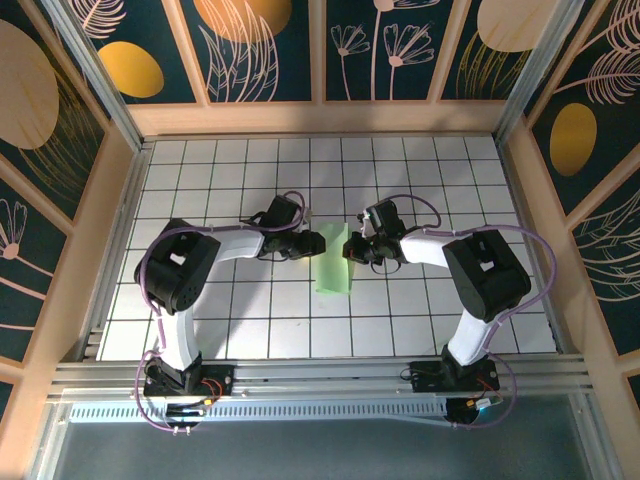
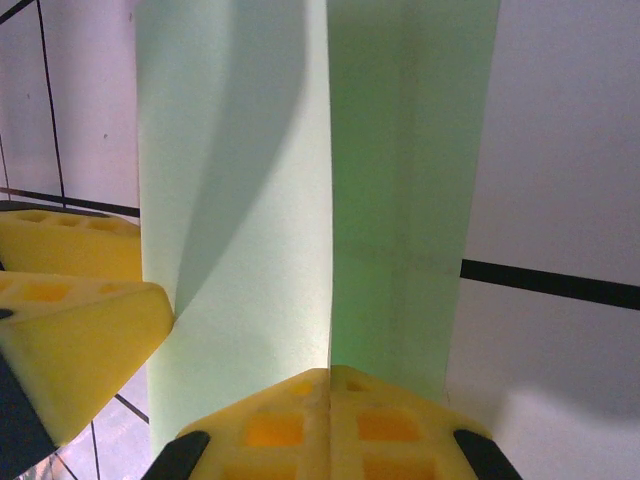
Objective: Fold a paper plane with a square sheet of paper (fold left side to right side)
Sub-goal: First fold in half a square sheet of paper at the center of the table.
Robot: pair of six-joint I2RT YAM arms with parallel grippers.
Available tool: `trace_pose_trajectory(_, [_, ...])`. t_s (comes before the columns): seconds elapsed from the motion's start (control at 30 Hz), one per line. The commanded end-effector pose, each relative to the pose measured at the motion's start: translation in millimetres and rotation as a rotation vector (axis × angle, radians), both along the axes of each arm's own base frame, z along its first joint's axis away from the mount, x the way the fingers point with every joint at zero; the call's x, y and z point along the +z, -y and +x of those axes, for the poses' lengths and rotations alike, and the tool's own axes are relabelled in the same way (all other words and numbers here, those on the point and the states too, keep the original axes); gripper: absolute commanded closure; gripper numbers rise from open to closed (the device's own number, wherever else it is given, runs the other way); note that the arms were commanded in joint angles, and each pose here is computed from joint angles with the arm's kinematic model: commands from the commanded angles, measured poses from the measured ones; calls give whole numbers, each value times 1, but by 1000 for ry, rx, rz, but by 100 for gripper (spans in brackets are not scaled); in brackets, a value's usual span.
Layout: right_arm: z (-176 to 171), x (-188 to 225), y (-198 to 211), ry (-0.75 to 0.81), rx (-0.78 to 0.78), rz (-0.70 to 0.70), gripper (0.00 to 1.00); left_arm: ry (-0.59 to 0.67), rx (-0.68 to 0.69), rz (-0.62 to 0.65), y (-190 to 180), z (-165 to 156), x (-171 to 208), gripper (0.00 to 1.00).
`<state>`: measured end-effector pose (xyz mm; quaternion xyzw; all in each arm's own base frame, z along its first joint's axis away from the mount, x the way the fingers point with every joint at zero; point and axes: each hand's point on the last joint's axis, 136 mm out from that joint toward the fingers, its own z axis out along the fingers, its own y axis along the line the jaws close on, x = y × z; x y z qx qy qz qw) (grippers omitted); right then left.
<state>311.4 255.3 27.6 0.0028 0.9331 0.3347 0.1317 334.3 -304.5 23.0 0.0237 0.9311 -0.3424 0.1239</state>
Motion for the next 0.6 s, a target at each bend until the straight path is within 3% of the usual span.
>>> trace_pose_trajectory(0.0, [5,5,-2,19,7,-24,94,-41,-48,93,5,-16,-32,61])
trace_pose_trajectory(0.33, [16,18,35,121,-107,-167,68,-88,-49,170,0,-26,-54,63])
trace_pose_trajectory(0.57, [27,38,69,189,-202,-212,59,-87,-72,243,-5,-30,-64,63])
